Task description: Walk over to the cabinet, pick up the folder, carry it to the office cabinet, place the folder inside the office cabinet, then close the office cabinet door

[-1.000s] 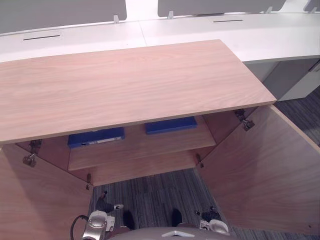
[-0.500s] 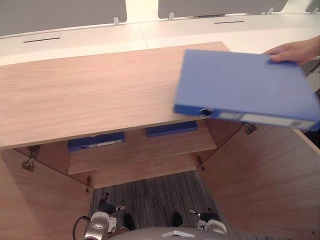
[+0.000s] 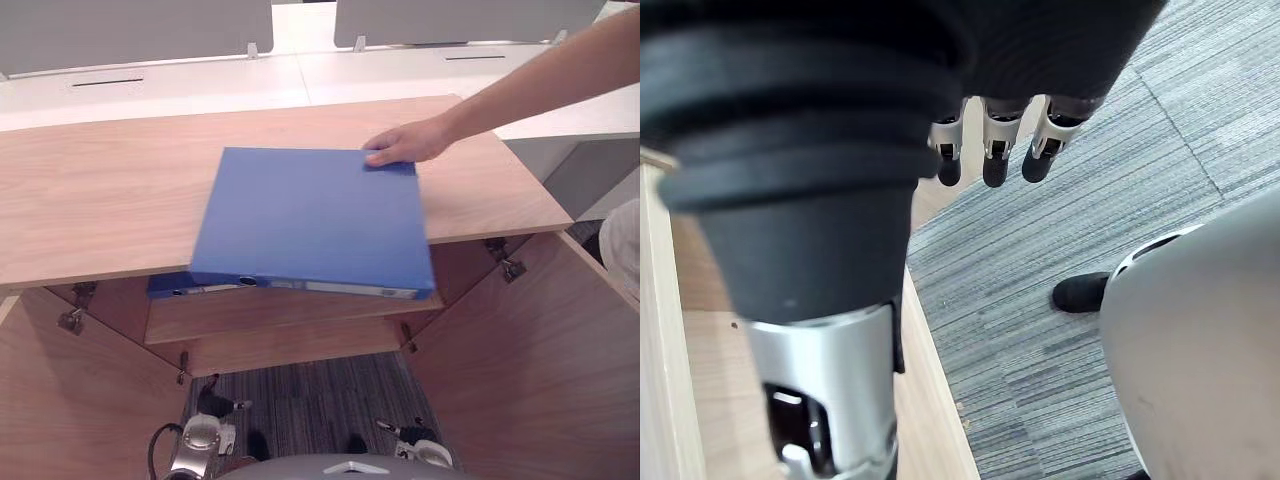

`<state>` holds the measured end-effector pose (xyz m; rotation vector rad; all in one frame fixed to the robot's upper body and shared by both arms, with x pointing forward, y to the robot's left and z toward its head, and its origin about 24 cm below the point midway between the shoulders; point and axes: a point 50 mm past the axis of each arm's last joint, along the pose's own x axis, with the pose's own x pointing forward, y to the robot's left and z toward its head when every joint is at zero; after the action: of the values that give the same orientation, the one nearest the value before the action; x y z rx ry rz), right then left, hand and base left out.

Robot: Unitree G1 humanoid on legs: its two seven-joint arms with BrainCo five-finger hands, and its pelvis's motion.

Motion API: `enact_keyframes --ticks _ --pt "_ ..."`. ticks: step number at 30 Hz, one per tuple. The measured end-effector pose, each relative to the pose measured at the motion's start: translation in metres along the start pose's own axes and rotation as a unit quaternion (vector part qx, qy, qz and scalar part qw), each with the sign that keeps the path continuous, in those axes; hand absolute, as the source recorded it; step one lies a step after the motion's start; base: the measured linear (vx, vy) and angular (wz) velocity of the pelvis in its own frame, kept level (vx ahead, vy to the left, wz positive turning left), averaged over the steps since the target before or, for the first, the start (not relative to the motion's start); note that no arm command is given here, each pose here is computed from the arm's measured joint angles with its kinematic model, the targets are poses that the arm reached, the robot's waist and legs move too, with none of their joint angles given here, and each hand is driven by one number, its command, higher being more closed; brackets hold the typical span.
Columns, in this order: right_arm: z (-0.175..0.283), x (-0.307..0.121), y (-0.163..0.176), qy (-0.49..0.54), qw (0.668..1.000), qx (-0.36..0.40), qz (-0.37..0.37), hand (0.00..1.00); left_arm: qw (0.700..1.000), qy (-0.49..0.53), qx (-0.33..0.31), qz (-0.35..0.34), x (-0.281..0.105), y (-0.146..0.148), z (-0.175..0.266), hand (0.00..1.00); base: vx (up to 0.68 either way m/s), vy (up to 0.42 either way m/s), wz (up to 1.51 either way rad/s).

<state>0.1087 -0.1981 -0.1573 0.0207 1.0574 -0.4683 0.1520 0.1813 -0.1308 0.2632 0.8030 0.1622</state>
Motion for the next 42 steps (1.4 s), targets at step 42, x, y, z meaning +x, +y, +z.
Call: enact_keyframes --ticks 42 --pt "0.003 -0.003 0.015 -0.017 0.997 -0.069 0.029 0.0 0.952 -0.275 -0.117 0.067 -0.028 0.037 0.116 0.0 0.0 -0.011 0.04"
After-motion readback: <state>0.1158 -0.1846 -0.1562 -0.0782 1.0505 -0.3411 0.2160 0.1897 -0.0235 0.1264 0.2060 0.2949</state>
